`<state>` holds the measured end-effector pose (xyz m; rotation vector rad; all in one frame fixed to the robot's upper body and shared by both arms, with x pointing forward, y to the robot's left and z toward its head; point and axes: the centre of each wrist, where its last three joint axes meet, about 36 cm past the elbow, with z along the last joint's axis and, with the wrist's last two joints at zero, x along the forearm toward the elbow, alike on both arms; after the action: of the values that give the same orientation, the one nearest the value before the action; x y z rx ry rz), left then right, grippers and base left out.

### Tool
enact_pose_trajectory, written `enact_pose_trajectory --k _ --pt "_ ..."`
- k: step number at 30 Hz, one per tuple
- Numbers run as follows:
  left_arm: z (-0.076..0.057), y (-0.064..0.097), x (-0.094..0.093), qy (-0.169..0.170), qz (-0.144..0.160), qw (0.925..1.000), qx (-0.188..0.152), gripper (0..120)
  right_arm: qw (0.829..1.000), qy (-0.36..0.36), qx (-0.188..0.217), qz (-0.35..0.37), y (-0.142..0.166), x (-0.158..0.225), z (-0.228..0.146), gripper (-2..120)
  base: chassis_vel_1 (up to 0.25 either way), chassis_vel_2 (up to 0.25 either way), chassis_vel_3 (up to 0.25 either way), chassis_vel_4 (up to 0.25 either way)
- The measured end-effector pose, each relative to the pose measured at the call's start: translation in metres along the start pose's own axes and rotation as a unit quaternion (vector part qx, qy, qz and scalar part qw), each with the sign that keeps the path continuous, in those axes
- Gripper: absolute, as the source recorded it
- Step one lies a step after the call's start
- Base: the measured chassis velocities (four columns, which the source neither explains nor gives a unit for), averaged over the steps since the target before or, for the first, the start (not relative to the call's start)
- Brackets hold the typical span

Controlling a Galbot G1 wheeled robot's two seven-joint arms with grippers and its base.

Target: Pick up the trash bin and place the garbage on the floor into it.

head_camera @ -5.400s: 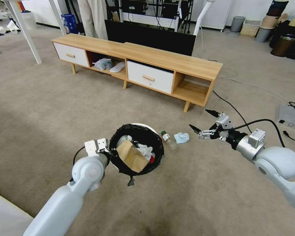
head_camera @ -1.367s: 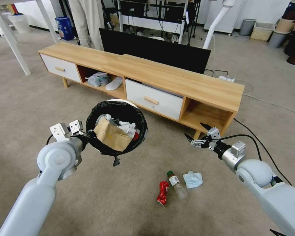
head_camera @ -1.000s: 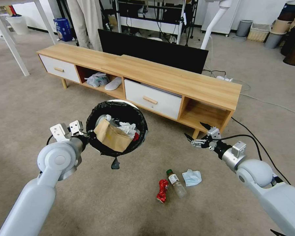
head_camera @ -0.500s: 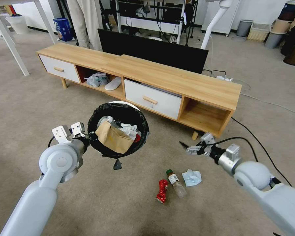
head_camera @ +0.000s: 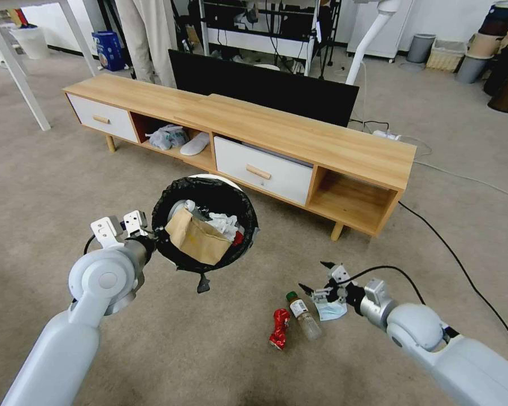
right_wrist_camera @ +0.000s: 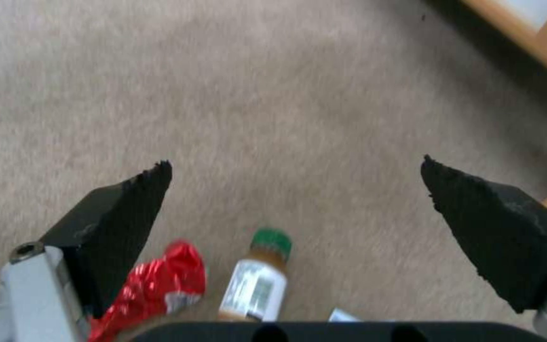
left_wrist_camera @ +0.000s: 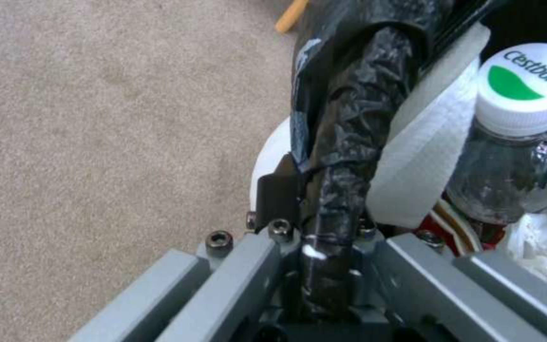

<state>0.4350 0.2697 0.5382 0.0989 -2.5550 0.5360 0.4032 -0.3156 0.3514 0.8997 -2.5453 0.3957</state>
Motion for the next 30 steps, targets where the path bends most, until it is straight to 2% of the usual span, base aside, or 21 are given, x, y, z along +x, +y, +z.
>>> enact_pose_trajectory --k 5,12,30 --pt "0.003 -0.002 -0.002 0.001 0.004 1.0000 0.000 0 1.000 0.023 -0.016 0.004 0.004 -0.016 0.032 100 0.000 0.000 0.000 0.000" --pt "0.003 -0.002 -0.005 -0.001 0.000 1.0000 0.001 0 0.999 0.032 -0.025 0.007 0.004 -0.028 0.055 100 0.000 0.000 0.000 0.000" --pt "0.008 0.003 -0.008 0.004 0.000 1.0000 0.003 0 0.998 0.038 -0.042 -0.003 0.014 -0.064 0.083 100 0.000 0.000 0.000 0.000"
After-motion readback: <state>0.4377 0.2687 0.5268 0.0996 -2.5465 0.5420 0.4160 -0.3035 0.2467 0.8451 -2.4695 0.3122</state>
